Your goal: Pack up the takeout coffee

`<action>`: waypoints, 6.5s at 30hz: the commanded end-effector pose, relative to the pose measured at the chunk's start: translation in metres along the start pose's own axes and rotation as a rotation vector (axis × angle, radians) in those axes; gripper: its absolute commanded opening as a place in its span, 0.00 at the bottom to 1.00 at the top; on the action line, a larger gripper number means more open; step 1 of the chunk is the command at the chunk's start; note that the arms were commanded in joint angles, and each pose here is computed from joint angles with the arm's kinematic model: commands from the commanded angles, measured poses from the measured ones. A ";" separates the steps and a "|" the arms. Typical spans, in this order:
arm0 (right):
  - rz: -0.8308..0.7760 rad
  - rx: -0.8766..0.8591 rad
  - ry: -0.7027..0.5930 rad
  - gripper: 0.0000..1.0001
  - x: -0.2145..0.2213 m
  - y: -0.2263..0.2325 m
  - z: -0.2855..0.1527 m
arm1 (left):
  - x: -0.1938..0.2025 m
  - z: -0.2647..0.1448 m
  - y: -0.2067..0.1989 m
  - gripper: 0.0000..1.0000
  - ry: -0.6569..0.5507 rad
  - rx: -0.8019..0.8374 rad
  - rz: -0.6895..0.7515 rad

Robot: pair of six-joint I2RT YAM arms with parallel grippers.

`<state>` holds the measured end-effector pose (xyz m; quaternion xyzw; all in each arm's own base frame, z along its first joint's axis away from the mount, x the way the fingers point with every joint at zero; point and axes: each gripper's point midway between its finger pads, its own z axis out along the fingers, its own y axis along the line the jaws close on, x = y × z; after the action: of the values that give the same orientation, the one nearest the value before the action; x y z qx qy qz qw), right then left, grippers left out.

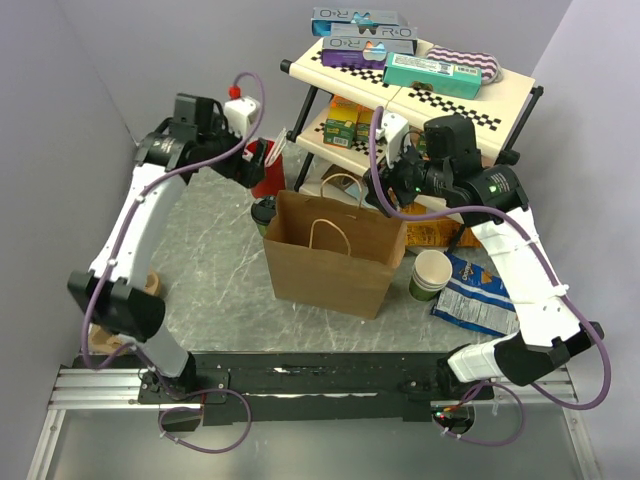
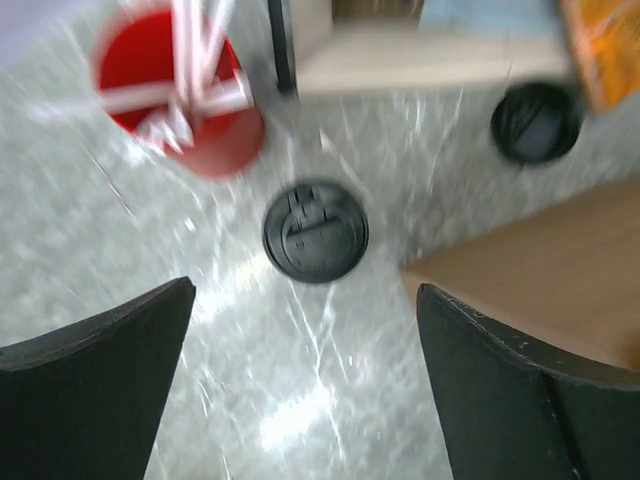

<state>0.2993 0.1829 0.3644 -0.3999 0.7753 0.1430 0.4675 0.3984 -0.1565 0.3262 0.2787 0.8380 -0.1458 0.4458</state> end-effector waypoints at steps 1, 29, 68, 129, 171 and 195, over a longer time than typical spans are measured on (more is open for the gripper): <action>-0.010 0.027 0.008 0.77 0.001 -0.004 -0.005 | 0.043 0.017 -0.002 0.99 0.156 0.055 0.048; 0.024 0.035 0.121 0.78 0.026 -0.006 0.007 | 0.091 0.127 0.015 0.99 0.360 -0.044 -0.024; 0.048 -0.004 0.154 0.78 0.036 0.000 0.016 | 0.114 0.142 0.005 0.90 0.444 -0.064 -0.020; -0.042 -0.109 0.123 0.56 0.026 0.005 0.036 | -0.018 -0.090 -0.016 0.01 -0.087 0.058 0.175; -0.009 -0.154 0.013 0.00 -0.006 0.024 0.015 | -0.045 -0.115 -0.166 0.01 -0.311 0.607 0.546; -0.187 -0.149 -0.013 0.00 -0.012 0.074 -0.004 | 0.010 -0.085 -0.186 0.01 -0.206 0.618 0.750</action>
<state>0.2605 0.2280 0.3447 -0.4831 0.7519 0.1764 0.4126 0.2334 -0.2653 0.3635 0.6384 0.5802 -0.2810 0.4204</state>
